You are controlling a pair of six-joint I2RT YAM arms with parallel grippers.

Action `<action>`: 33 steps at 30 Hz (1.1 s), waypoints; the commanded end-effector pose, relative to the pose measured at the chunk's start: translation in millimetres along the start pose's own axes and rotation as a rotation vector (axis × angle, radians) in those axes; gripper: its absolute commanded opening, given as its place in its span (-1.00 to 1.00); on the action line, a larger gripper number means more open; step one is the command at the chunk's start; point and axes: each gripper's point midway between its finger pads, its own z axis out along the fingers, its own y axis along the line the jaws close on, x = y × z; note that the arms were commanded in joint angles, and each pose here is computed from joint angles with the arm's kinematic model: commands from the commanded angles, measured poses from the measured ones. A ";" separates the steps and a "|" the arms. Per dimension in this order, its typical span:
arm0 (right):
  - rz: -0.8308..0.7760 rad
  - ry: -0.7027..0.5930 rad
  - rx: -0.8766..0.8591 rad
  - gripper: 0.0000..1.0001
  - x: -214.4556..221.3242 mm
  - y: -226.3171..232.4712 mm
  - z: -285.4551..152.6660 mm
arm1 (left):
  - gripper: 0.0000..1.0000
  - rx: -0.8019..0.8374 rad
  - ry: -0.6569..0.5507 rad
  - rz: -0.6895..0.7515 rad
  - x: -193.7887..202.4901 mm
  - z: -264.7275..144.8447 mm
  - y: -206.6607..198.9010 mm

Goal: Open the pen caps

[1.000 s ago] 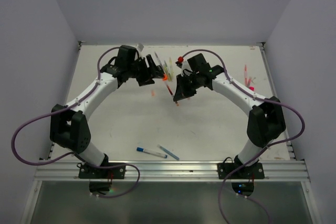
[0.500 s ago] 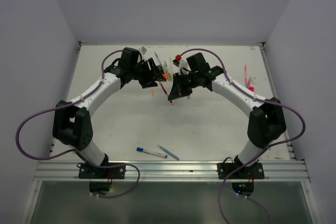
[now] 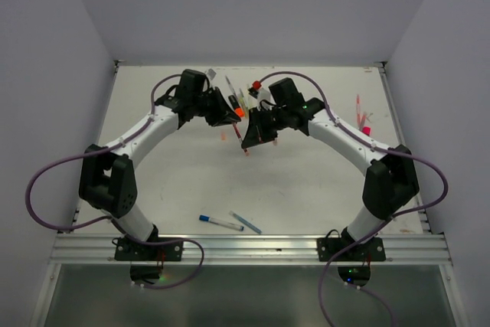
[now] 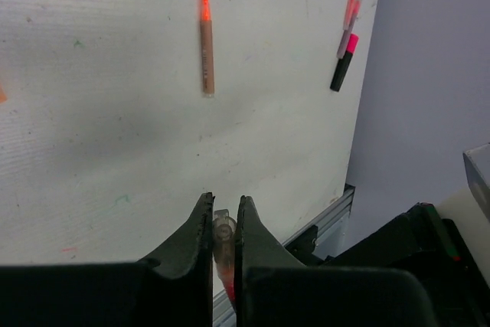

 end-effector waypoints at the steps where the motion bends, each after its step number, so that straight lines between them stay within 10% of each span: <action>1: -0.059 -0.057 -0.070 -0.73 -20.5 25.1 -11.9 | -1.00 0.001 0.007 0.045 2.0 -5.1 -2.7; 5: -0.069 -0.059 -0.069 -0.35 -29.0 26.0 -7.2 | -1.00 0.000 0.002 0.047 3.4 -8.1 -3.9; 23: -0.040 -0.031 -0.044 -0.34 -33.6 17.2 30.5 | -1.00 0.014 -0.014 0.021 5.0 -20.4 -16.8; 26: -0.037 -0.022 -0.032 -0.41 -31.6 15.0 35.8 | -1.00 0.023 0.001 -0.009 7.8 -19.9 -18.4; 28: -0.044 -0.004 -0.017 -1.00 -25.7 14.9 40.2 | -1.00 0.020 0.018 -0.040 10.6 -16.9 -16.8; 33: -0.135 0.011 0.259 -1.00 5.6 -9.5 34.2 | -1.00 -0.127 0.024 -0.127 2.3 -9.5 6.1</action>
